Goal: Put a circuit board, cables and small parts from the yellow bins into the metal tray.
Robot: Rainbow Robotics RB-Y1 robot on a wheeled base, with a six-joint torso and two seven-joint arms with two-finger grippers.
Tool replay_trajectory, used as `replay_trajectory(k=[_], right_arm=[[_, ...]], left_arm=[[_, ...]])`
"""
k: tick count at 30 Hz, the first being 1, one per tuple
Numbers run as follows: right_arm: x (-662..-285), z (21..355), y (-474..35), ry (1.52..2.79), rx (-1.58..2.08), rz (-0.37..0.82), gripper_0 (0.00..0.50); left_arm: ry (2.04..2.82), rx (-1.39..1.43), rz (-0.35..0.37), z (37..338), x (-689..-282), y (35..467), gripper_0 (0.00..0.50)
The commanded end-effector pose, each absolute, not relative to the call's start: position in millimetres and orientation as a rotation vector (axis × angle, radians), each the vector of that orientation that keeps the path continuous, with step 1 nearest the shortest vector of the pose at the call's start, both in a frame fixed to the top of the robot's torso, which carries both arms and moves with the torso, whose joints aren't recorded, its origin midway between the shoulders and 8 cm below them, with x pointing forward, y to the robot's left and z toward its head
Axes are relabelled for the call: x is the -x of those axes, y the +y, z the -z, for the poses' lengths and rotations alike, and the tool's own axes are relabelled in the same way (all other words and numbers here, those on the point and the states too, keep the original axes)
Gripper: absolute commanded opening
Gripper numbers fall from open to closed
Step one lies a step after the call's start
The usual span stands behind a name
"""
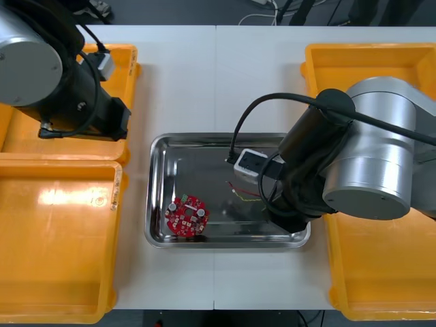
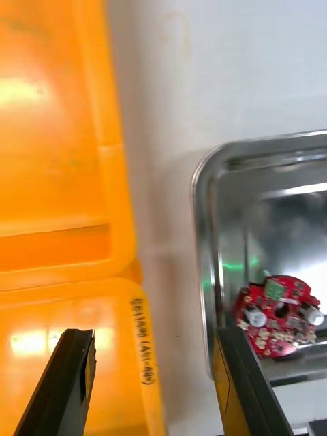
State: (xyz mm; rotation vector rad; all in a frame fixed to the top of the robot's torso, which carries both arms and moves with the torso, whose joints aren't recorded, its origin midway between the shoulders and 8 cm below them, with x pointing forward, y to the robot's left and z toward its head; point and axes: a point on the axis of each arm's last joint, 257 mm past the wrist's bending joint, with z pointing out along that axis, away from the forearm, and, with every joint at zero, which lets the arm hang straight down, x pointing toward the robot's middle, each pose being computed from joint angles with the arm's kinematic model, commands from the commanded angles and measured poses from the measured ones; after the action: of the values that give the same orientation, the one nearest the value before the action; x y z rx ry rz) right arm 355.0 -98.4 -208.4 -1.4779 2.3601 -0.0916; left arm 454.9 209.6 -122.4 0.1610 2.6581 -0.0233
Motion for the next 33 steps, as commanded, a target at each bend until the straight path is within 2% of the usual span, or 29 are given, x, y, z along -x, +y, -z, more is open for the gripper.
replay_trajectory(k=[1, 10, 17, 22, 27, 33], right_arm=[[-366, 202, -92, 2.235, 1.63, 0.147, 0.0], [-375, 215, -101, 2.138, 1.815, 0.227, 0.0], [-379, 231, -94, 2.06, 1.879, 0.309, 0.0], [-379, 251, -91, 2.091, 1.866, 0.248, 0.0], [-383, 266, -88, 2.106, 1.837, 0.205, 0.0], [-387, 280, -89, 2.099, 1.833, 0.242, 0.0]], left_arm=[[2.613, -0.113, -0.032, 87, -474, 251, 0.5], [2.627, -0.043, -0.058, 78, -492, 305, 0.5], [2.637, -0.032, -0.143, 78, -501, 348, 0.5], [2.658, -0.016, -0.161, 81, -503, 377, 0.5], [2.644, -0.016, -0.174, 82, -513, 399, 0.5], [2.619, -0.005, -0.171, 88, -526, 422, 0.5]])
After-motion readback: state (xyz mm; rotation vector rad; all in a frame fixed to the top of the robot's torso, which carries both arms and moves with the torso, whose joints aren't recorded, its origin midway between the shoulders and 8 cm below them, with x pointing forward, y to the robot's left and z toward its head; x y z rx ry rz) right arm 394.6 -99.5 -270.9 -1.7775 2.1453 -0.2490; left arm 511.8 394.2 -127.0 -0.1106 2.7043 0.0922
